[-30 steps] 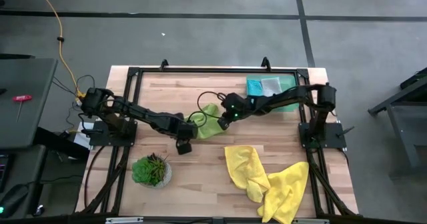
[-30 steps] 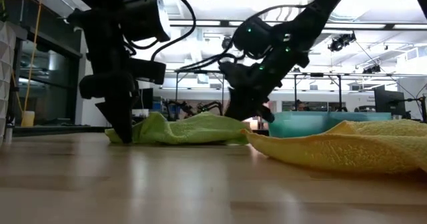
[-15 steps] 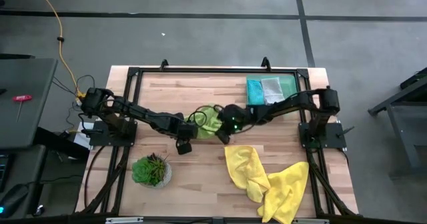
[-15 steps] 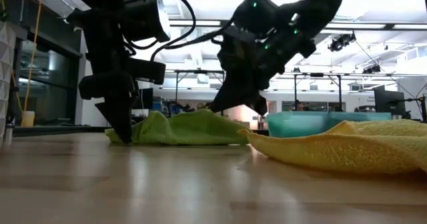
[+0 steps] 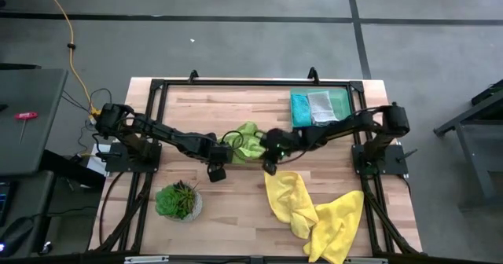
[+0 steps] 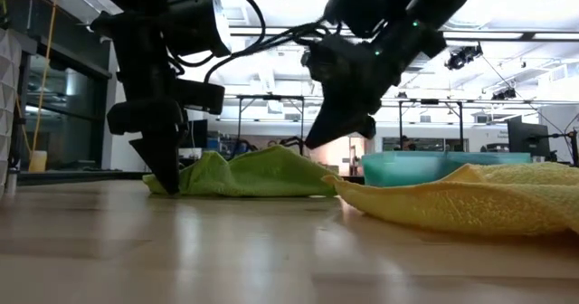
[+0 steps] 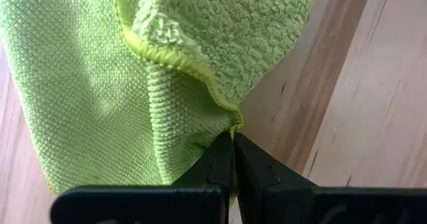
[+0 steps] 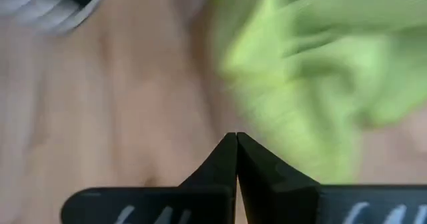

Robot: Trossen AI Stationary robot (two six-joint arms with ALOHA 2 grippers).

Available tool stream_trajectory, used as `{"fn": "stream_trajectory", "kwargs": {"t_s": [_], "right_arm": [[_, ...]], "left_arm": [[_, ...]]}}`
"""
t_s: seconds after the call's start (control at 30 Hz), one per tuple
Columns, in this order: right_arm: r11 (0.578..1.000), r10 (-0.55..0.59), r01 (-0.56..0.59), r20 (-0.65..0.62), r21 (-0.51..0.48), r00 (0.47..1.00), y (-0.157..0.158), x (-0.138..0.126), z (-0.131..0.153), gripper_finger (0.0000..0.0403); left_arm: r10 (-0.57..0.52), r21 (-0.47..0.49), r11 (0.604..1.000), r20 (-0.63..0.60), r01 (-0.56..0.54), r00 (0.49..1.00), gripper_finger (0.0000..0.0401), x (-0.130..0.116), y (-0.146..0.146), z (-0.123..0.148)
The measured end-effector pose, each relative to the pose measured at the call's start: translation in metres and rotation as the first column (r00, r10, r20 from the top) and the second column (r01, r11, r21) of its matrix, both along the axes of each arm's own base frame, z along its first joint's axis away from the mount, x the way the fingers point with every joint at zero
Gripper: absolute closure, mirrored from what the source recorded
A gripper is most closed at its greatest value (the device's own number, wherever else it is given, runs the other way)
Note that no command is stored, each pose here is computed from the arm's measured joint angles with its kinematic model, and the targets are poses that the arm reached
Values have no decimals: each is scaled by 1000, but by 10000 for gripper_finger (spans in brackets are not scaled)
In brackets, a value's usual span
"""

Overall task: Fold microfiber towels
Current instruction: Fold the green towel

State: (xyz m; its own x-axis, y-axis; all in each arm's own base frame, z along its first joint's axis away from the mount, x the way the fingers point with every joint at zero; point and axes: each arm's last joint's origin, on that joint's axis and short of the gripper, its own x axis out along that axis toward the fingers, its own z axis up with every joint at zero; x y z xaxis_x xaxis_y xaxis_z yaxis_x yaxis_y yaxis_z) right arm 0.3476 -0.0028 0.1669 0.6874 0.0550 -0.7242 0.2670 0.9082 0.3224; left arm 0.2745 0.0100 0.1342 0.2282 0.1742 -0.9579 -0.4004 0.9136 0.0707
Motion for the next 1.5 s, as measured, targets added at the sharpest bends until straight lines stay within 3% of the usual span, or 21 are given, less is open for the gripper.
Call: {"fn": "stream_trajectory", "kwargs": {"t_s": [0.13,0.23,0.57,0.9,1.07,1.2,1.37,1.5], "right_arm": [[991,-133,132,29,9,991,-27,1,2,403],[986,-165,164,32,39,986,-38,6,-8,403],[988,-46,45,4,146,999,-4,19,-41,403],[991,74,-62,-103,118,992,24,11,-51,403],[994,104,-102,-54,36,993,8,5,-24,403],[999,53,-53,-12,-10,999,-18,2,-10,403],[1000,-14,14,11,-5,1000,-40,6,-18,403],[999,-23,23,13,34,1000,-36,14,-35,403]], "left_arm": [[1,0,1000,5,-1,1000,401,1,0,0],[3,2,1000,10,-3,1000,401,1,0,0],[26,-1,1000,19,-26,999,401,1,0,1],[26,-1,1000,19,-26,999,401,1,0,1],[18,1,1000,17,-18,1000,401,1,0,1],[19,5,1000,17,-19,1000,401,1,0,1],[21,14,1000,19,-21,1000,401,2,0,1],[26,15,1000,23,-26,999,401,2,1,1]]}}
